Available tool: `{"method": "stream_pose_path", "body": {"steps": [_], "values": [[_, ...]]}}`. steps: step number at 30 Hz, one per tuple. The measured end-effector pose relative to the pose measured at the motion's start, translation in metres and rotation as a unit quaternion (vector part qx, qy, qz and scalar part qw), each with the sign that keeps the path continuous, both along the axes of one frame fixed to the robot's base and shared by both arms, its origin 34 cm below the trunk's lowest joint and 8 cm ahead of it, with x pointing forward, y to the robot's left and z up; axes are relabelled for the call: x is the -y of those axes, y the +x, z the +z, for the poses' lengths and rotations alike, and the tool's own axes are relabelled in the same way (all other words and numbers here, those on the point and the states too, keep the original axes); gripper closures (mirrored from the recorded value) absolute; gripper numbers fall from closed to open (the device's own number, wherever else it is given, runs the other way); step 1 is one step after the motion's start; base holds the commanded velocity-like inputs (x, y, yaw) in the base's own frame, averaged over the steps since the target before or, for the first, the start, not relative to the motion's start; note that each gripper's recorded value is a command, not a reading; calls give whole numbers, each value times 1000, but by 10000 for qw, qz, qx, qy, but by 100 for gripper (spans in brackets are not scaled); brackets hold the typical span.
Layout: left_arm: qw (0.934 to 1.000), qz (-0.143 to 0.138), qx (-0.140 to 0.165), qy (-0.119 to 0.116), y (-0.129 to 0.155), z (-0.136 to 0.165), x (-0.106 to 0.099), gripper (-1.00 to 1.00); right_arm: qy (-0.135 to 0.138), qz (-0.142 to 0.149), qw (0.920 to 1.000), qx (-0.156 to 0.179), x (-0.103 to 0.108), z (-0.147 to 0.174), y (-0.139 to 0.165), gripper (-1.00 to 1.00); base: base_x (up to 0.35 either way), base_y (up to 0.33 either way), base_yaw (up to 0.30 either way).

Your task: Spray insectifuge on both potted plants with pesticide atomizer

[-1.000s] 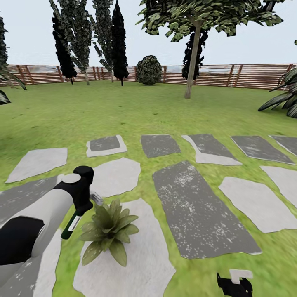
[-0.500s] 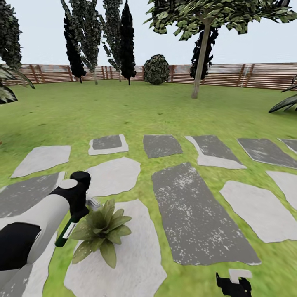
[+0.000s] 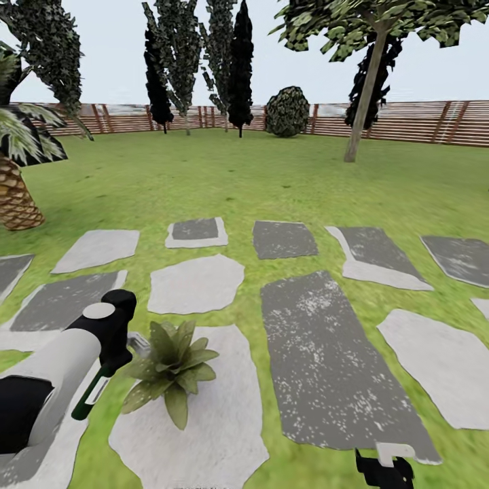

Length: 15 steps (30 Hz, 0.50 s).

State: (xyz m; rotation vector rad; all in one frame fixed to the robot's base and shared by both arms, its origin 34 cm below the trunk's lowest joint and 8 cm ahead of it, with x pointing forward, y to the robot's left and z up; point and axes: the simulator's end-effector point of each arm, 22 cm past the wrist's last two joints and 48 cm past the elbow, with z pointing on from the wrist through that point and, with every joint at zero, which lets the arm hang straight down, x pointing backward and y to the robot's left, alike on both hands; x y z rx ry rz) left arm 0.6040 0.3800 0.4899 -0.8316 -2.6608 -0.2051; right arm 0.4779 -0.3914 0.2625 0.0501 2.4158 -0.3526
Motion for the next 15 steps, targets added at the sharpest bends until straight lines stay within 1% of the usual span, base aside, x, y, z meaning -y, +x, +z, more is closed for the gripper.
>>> {"method": "stream_pose_path", "body": {"steps": [5, 7, 10, 15], "values": [[10000, -14, -27, -1, -1, -2, 2, 100, 0, -1, 10000, -18, 0, -1, -1, -100, 0, -16, 248], [10000, 6, -51, 3, -2, -4, 2, 100, 1, -1, 10000, -21, 0, -2, -1, -100, 0, -1, 181], [10000, 11, -48, -2, -2, -4, 4, 100, -2, -2, 10000, -27, 0, -2, -2, -100, 54, -25, 44], [10000, -20, -15, -25, 0, -4, 9, 100, -32, -6, 10000, -35, 5, -1, -3, -100, 208, -144, 5]]}}
